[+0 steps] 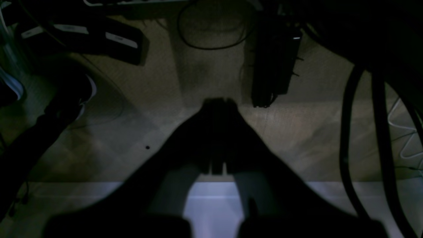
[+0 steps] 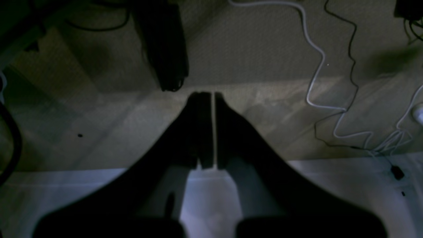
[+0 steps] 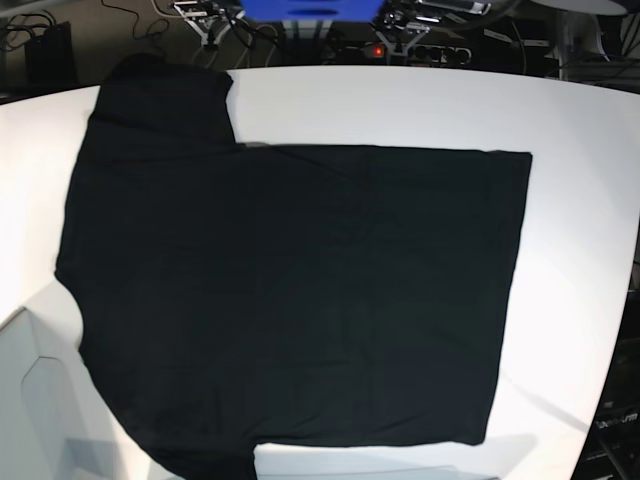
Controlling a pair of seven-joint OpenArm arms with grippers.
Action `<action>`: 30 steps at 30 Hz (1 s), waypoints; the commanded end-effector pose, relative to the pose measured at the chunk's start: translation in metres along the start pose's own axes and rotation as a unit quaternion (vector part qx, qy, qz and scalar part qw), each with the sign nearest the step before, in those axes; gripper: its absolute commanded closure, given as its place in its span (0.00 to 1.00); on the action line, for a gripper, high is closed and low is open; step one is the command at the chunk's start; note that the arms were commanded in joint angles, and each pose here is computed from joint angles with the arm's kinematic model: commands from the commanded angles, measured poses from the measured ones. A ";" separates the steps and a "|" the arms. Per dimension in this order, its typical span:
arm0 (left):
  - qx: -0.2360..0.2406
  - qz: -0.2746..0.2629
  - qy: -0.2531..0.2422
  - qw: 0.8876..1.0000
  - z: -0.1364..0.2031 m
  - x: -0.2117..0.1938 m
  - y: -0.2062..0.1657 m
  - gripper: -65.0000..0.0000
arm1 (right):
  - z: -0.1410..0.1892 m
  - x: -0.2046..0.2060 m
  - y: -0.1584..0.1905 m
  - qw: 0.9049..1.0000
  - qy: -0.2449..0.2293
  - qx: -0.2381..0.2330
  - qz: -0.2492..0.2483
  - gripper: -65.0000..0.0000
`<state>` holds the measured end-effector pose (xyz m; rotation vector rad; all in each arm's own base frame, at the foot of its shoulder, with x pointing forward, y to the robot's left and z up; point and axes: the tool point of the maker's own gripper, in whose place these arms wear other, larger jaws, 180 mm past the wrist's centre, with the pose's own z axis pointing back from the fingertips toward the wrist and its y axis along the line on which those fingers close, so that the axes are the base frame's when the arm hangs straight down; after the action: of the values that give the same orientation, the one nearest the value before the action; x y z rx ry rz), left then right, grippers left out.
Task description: Fold the T-shirt properly
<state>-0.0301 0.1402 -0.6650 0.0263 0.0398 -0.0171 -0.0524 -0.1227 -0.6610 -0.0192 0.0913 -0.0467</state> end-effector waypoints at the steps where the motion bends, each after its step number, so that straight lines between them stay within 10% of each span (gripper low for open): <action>1: 0.007 -0.003 0.007 1.000 0.000 -0.010 0.003 1.00 | 0.000 -0.004 0.004 1.000 0.003 0.011 0.002 1.00; 30: 0.009 -0.002 0.008 1.000 0.000 -0.013 0.006 1.00 | 0.000 -0.003 0.002 1.000 -0.001 0.010 0.004 1.00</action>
<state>-0.0391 0.1445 -0.6644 0.0346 0.0505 -0.0165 -0.0515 -0.1228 -0.6611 -0.0191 0.0870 -0.0454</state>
